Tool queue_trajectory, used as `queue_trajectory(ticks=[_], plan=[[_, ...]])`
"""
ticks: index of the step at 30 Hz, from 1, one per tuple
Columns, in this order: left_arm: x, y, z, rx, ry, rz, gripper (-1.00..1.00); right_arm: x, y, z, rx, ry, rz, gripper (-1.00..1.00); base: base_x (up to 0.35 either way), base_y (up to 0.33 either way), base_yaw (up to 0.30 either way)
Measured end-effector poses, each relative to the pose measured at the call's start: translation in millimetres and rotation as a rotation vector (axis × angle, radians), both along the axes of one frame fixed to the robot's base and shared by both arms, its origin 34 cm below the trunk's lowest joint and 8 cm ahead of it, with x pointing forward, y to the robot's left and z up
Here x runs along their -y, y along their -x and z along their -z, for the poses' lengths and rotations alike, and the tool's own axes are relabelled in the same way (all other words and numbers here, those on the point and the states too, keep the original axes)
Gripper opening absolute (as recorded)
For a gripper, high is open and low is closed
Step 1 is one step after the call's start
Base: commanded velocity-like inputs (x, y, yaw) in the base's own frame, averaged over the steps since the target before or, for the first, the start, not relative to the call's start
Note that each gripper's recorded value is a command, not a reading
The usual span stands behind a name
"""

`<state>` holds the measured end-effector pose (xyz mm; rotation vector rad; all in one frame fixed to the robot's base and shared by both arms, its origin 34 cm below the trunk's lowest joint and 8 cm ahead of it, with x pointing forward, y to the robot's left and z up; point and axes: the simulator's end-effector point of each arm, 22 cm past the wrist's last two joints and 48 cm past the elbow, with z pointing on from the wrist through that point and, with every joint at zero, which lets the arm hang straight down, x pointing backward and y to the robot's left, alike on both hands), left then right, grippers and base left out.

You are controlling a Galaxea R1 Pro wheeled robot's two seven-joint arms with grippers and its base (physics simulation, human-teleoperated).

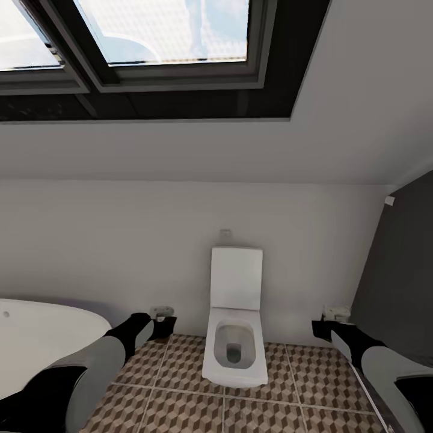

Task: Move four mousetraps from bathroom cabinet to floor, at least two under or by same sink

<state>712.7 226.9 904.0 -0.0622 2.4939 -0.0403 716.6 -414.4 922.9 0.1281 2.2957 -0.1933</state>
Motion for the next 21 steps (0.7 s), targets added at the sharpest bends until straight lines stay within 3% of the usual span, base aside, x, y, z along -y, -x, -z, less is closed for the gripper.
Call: queue_trajectory(ticks=[21], plan=[[1.5,54.8,65.0,-0.055,0.006,-0.002,-1.0,1.6,37.0,43.2,-0.088,0.068,-0.033,-1.0,0.0,0.0,0.0]])
